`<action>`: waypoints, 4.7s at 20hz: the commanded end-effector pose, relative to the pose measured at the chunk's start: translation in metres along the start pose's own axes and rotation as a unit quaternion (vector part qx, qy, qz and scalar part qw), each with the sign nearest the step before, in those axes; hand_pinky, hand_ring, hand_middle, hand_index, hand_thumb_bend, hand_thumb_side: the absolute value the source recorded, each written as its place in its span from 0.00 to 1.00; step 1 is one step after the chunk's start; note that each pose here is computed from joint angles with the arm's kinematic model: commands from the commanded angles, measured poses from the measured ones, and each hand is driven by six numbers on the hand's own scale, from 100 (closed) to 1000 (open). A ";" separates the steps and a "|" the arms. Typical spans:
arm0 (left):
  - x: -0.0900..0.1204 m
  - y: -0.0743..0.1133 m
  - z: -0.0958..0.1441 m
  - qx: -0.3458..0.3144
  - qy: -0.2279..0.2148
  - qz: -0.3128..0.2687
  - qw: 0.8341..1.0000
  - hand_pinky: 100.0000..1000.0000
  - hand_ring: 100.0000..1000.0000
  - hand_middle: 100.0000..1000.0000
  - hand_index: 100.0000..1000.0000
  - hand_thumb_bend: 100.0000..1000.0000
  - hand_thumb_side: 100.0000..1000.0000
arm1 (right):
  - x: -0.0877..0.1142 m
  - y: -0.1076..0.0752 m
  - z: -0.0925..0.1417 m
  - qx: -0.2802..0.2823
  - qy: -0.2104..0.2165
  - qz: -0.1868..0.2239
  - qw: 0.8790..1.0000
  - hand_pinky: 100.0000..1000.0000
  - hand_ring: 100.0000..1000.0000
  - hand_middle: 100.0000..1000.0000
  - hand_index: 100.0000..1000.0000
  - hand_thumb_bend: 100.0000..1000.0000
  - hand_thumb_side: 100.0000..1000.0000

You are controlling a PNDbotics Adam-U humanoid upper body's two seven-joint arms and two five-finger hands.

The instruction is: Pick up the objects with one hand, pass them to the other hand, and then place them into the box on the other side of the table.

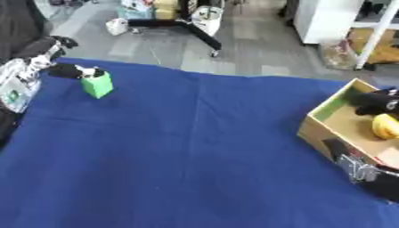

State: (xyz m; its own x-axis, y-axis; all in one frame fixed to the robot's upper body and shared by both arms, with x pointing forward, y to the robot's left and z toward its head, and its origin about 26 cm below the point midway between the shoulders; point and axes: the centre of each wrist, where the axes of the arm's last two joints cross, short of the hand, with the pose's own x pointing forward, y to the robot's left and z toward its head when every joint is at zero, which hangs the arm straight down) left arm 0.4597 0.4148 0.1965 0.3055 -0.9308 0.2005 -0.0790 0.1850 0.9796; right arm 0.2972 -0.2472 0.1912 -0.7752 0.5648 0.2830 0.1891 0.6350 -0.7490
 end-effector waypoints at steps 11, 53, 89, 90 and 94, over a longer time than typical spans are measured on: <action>-0.028 0.001 -0.005 0.007 0.081 0.020 0.997 0.73 0.69 0.69 0.81 0.55 0.42 | 0.004 -0.001 0.001 -0.008 0.002 -0.011 1.000 0.61 0.58 0.62 0.75 0.24 0.19; -0.025 0.009 -0.002 0.097 0.077 0.034 0.992 0.79 0.76 0.77 0.86 0.63 0.41 | 0.004 0.002 0.005 0.004 0.011 -0.023 1.000 0.60 0.59 0.61 0.74 0.20 0.20; -0.005 0.042 0.017 0.115 -0.048 0.226 0.966 0.57 0.43 0.40 0.56 0.03 0.07 | 0.003 -0.004 0.002 0.007 -0.004 -0.018 1.000 0.62 0.60 0.62 0.75 0.16 0.20; -0.002 0.046 0.021 0.111 -0.063 0.239 0.963 0.57 0.43 0.40 0.56 0.03 0.08 | 0.003 -0.004 0.001 0.008 -0.007 -0.015 1.000 0.62 0.60 0.62 0.75 0.16 0.20; 0.017 0.059 0.042 0.084 -0.143 0.293 0.942 0.58 0.43 0.40 0.55 0.03 0.09 | 0.005 -0.008 -0.005 0.016 -0.026 -0.005 1.000 0.63 0.61 0.62 0.76 0.17 0.20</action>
State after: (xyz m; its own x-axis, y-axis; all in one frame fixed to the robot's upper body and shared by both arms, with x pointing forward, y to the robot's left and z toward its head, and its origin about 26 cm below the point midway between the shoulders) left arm 0.4282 0.3968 0.2276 -0.0294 -0.7330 0.6796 -0.2948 0.6560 0.6948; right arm 0.2974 -0.2442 0.1911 -0.7920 0.5264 0.3094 0.1365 0.6465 -0.7506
